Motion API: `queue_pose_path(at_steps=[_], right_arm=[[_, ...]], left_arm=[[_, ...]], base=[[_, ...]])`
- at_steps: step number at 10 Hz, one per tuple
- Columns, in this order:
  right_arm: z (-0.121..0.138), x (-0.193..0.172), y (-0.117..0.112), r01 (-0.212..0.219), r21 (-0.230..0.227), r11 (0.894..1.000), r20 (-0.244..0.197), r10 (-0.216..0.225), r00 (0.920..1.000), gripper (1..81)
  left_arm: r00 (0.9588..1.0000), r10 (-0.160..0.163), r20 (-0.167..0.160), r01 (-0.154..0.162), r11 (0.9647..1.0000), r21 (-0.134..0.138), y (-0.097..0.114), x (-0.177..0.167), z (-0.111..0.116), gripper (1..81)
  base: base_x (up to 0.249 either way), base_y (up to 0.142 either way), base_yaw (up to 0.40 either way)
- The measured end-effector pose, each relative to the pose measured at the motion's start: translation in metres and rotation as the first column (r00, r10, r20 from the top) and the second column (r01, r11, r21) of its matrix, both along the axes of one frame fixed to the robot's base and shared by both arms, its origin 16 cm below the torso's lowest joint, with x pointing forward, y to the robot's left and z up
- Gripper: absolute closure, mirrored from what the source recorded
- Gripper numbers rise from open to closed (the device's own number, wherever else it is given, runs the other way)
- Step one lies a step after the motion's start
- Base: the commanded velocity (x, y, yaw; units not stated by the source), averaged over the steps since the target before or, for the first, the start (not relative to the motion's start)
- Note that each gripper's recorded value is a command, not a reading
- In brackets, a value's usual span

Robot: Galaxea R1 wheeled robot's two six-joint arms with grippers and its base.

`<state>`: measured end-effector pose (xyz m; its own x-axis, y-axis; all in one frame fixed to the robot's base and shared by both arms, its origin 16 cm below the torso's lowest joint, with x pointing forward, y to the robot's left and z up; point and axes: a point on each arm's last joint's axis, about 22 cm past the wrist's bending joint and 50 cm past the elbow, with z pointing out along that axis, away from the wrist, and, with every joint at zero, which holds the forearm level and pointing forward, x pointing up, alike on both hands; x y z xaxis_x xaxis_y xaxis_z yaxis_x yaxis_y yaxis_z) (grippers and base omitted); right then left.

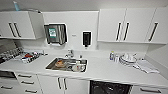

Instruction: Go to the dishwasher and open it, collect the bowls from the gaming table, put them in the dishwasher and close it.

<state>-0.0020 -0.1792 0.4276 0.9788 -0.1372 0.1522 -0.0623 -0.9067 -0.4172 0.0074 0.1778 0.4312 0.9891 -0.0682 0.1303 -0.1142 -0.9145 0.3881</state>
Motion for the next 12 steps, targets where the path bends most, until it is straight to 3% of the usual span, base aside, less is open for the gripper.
queue_pose_path(at_steps=[6,9,12], right_arm=[[0.0,-0.001,-0.002,0.0,-0.003,1.0,-0.001,0.0,1.0,81.1],[0.0,0.0,-0.003,0.001,-0.004,1.0,0.0,-0.001,1.0,81.1],[-0.002,-0.008,-0.014,0.004,-0.015,1.0,-0.019,-0.005,0.9998,81.1]], left_arm=[[1.0,0.001,0.0,-0.001,1.0,-0.003,-0.001,-0.001,0.0,81.1],[0.9997,0.011,0.023,-0.01,0.9997,-0.024,-0.005,0.0,0.002,81.1],[0.9999,0.013,0.005,-0.013,0.9995,-0.029,-0.005,-0.009,0.002,81.1]], base=[[0.028,-0.01,0.0],[0.0,0.0,0.0],[0.0,0.0,0.0]])
